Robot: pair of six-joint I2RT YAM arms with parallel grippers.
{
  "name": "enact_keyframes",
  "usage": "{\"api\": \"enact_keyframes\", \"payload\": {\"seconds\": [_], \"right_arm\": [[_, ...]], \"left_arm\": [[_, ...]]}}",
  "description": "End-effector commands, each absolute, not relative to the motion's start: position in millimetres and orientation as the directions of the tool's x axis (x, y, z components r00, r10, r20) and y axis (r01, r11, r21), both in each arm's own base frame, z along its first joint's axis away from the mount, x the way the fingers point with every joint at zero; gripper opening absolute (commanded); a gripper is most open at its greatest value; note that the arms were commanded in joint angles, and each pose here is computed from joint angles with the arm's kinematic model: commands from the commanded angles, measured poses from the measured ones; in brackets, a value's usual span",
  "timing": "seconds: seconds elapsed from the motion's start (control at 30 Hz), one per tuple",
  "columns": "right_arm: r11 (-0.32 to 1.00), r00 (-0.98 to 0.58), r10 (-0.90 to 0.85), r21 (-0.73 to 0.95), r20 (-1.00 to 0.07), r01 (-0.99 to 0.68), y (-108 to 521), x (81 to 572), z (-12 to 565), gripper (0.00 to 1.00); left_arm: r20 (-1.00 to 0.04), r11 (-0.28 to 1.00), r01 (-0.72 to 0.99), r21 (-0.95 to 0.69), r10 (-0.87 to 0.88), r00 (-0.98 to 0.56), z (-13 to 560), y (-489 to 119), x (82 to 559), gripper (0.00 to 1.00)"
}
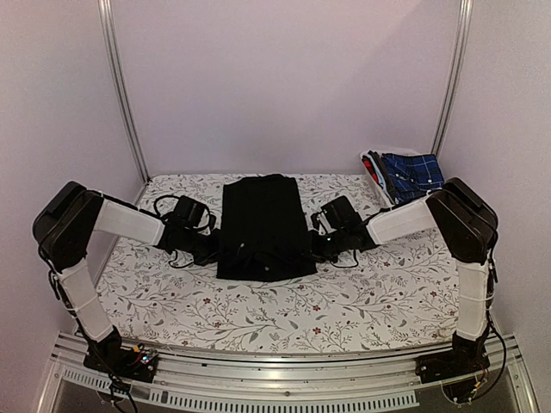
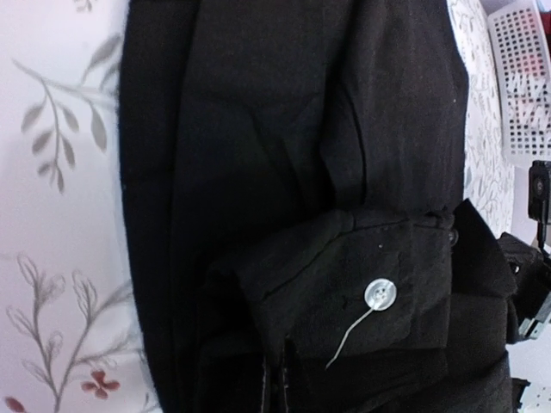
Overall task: Fold and stack the long sleeve shirts
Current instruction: Fold the rectangle-folded shirt at the center of the board.
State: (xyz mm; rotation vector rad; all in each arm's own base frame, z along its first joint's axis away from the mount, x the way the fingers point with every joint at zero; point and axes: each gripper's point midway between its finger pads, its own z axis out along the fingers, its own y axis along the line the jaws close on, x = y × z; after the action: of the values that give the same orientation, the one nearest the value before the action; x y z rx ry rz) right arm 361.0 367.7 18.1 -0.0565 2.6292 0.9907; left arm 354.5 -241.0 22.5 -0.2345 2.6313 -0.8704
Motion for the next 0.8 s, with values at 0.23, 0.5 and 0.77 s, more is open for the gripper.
{"api": "enact_keyframes", "payload": {"seconds": [0.23,0.5,0.77], "right_arm": [[0.769,-0.962,0.081,0.630,-0.259,-0.105,341.1,290.0,22.0,0.00],[0.768,-0.943,0.096,0.626,-0.319,-0.133,343.2,302.7,50.4,0.00],[0.796,-0.926,0.092,0.586,-0.366,-0.153,337.9,315.0,65.5,0.08]], "left_arm": [[-0.239,0.771,-0.035,-0.636,-0.240,-0.941,34.8,-257.1,281.6,0.00],[-0.272,0.775,-0.023,-0.631,-0.248,-0.930,51.0,-259.2,290.5,0.00],[-0.310,0.800,0.008,-0.599,-0.223,-0.924,58.2,-254.7,306.1,0.18]]}}
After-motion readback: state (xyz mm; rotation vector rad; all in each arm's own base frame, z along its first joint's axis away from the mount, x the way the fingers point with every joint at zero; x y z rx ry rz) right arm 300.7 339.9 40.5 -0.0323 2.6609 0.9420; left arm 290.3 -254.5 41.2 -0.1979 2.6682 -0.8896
